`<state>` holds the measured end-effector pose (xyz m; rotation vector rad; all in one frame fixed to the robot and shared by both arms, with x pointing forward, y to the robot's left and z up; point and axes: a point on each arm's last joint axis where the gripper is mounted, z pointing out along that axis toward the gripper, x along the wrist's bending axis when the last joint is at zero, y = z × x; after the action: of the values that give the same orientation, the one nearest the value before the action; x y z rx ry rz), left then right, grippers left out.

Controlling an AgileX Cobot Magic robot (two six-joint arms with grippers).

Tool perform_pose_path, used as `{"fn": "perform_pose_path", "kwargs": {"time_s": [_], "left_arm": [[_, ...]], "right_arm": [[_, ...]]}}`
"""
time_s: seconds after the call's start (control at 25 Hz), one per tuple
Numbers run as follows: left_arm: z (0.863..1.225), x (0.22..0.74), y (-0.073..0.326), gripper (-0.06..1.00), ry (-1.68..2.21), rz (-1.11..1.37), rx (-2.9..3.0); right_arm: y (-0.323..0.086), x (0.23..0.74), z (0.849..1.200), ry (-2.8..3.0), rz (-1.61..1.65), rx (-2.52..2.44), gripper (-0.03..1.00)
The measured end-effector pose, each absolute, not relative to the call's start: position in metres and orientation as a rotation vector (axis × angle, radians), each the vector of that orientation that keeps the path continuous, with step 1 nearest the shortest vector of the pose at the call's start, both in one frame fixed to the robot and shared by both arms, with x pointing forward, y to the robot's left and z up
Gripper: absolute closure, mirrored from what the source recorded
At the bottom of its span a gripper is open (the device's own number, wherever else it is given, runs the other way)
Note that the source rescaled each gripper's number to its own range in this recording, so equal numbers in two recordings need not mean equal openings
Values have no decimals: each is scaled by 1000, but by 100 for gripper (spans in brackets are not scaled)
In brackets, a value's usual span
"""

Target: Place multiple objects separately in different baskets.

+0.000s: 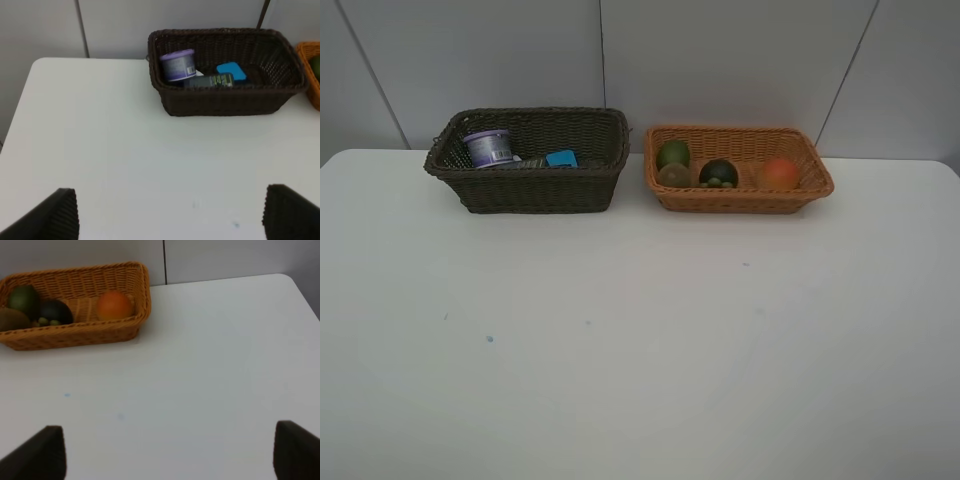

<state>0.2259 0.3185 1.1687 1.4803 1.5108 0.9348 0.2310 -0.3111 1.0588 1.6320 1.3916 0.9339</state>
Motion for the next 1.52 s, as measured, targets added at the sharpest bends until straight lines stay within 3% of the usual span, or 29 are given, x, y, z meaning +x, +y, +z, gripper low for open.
{"fn": "perform_pose_path", "kwargs": {"time_s": [0.44, 1.04, 1.52], "left_arm": [[1137, 169, 312, 0, 1489, 1092, 1267], [1056, 226, 305, 0, 1665, 919, 1435], [1053, 232, 306, 0, 1614, 914, 1451]], "right_arm": [[-311, 231, 1059, 1392, 934, 1632, -3], [-311, 231, 1059, 1392, 934, 1632, -3], [-311, 231, 1059, 1392, 934, 1632, -3]]}}
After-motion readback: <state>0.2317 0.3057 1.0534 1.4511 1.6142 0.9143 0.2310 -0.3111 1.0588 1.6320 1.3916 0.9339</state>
